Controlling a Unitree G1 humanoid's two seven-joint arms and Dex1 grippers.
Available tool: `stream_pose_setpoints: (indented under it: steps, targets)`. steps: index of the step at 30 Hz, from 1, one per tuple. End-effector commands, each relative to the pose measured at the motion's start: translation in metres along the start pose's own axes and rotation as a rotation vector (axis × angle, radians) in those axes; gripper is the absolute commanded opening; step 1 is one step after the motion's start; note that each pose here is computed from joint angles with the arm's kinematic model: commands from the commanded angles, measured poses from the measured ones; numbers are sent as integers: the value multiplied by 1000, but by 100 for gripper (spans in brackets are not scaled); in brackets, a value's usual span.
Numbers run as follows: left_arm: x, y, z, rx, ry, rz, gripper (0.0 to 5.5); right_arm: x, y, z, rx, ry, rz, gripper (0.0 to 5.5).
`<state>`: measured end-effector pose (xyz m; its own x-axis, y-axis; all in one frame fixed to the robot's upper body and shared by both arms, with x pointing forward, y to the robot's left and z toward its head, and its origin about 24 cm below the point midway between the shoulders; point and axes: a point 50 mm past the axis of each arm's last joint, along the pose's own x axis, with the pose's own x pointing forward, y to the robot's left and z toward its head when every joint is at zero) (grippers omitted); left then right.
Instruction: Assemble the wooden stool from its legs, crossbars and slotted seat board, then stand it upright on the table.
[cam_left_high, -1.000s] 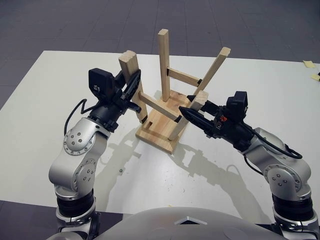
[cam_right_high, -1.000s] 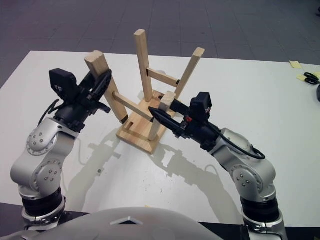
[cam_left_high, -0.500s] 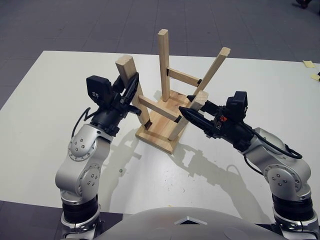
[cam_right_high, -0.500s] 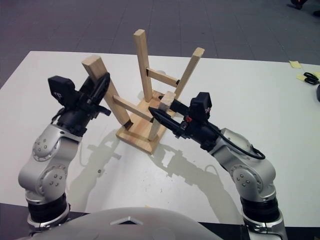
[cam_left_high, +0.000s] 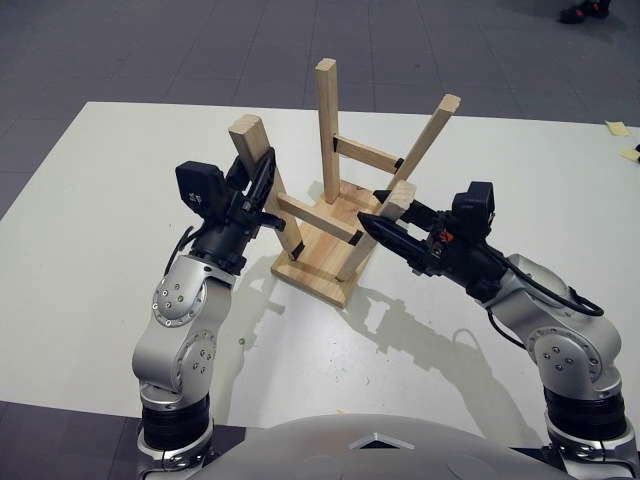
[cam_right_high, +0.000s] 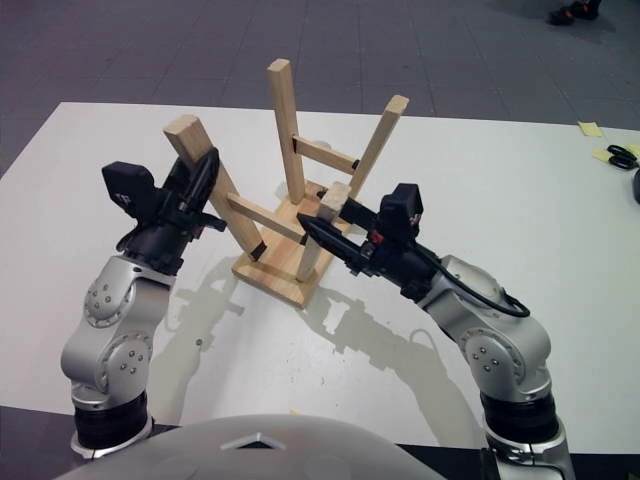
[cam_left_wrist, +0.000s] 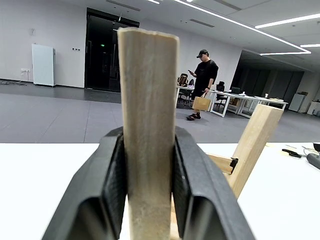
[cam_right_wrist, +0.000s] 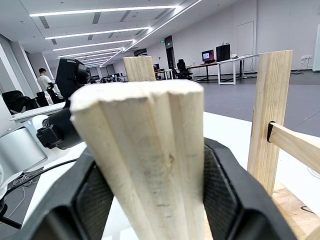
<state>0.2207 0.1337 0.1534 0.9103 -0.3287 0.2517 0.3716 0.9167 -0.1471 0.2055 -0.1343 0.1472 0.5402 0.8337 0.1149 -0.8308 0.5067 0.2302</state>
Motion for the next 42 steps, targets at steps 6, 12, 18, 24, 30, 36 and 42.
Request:
stream_pose_setpoints:
  steps: [6,12,18,24,30,36,42]
  targets:
    - [13,-15,-1,19,-28,-125,103,-6,-7,-32,108,164,-74,231]
    - [13,-19,-4,-1,-21,-182,103,-6,-7,-32,110,162,-74,230]
    - [5,-10,-17,-140,17,-78,103,-7,-7,-32,106,169,-75,230]
    - [4,-5,-20,-137,18,-54,103,-7,-7,-32,105,172,-71,230]
    - [6,-7,-28,-78,17,-91,103,-6,-6,-32,112,166,-68,230]
    - [-9,-11,-47,-70,89,-157,103,-5,-6,-30,111,162,-64,230]
    - [-39,-7,-62,-80,210,-188,103,-8,-8,-28,102,164,-75,230]
